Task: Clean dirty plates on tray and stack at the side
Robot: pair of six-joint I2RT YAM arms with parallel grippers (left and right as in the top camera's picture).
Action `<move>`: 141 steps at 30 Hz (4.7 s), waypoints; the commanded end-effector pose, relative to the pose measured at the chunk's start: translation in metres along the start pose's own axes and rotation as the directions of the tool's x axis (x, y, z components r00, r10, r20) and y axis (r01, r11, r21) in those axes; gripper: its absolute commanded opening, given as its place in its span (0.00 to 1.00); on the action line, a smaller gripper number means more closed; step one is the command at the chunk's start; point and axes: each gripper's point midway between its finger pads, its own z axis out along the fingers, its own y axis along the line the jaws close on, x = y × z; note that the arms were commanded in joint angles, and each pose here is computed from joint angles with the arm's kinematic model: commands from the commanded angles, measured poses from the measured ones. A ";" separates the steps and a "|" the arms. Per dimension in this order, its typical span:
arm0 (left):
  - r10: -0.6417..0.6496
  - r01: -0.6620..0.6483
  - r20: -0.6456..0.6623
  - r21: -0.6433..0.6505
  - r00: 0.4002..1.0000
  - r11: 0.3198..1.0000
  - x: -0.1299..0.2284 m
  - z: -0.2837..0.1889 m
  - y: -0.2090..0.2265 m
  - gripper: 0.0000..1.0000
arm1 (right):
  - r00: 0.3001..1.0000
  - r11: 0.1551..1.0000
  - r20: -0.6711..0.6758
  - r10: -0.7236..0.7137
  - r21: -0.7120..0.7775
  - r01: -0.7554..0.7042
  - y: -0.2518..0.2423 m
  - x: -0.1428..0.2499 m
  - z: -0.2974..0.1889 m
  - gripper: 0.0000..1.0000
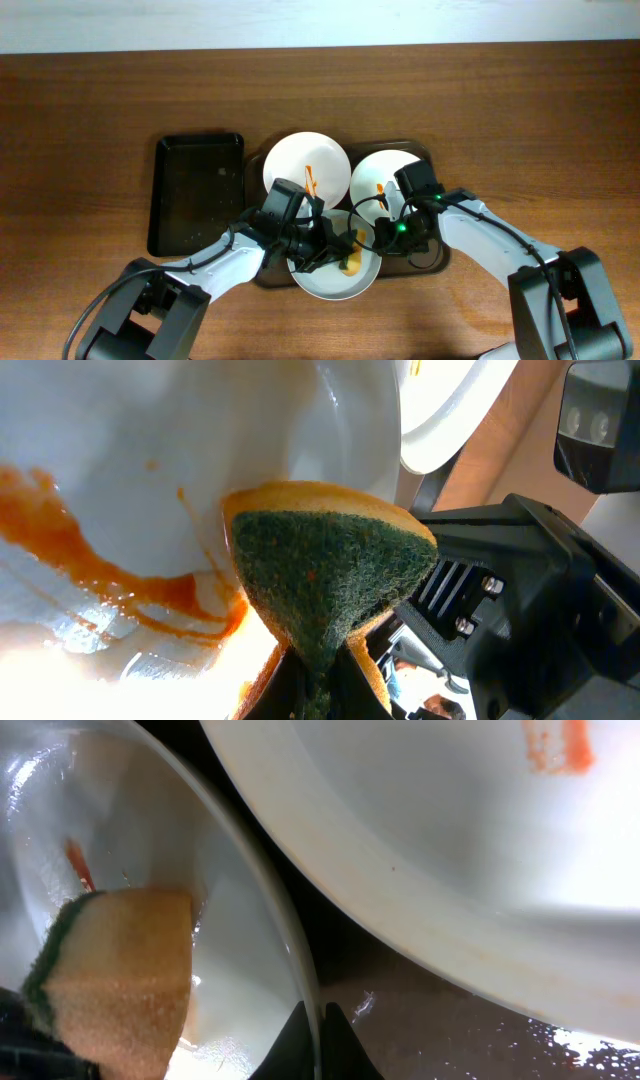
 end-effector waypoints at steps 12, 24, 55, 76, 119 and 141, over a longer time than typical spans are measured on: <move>-0.022 0.023 0.009 -0.154 1.000 0.988 0.004 0.020 0.043 0.00 | 1.000 1.000 0.001 -0.010 -0.004 0.010 0.004 -0.004 0.000 0.04; 0.328 -0.222 0.245 -0.377 0.912 0.899 -0.051 -0.036 0.051 0.00 | 1.000 1.000 -0.002 -0.008 -0.003 0.008 0.003 -0.003 0.000 0.04; 0.519 -0.142 0.502 -0.610 0.692 0.780 -0.115 -0.209 0.044 0.00 | 0.811 0.691 0.416 -0.411 0.723 -0.021 -0.009 -0.067 -0.151 0.04; 0.520 -0.143 0.504 -0.608 0.690 0.781 -0.116 -0.210 0.043 0.00 | 0.684 0.728 0.695 -0.223 0.585 -0.358 -0.008 -0.073 -0.182 0.04; 0.646 -0.361 0.517 -0.549 0.562 0.754 -0.136 -0.209 -0.028 0.00 | 0.849 0.947 0.420 -0.319 0.109 0.302 0.057 -0.175 -0.146 0.51; 0.610 -0.379 0.414 -0.515 0.676 0.769 -0.166 -0.125 -0.009 0.00 | 0.936 0.972 0.263 -0.234 0.051 0.229 0.033 -0.199 0.014 0.18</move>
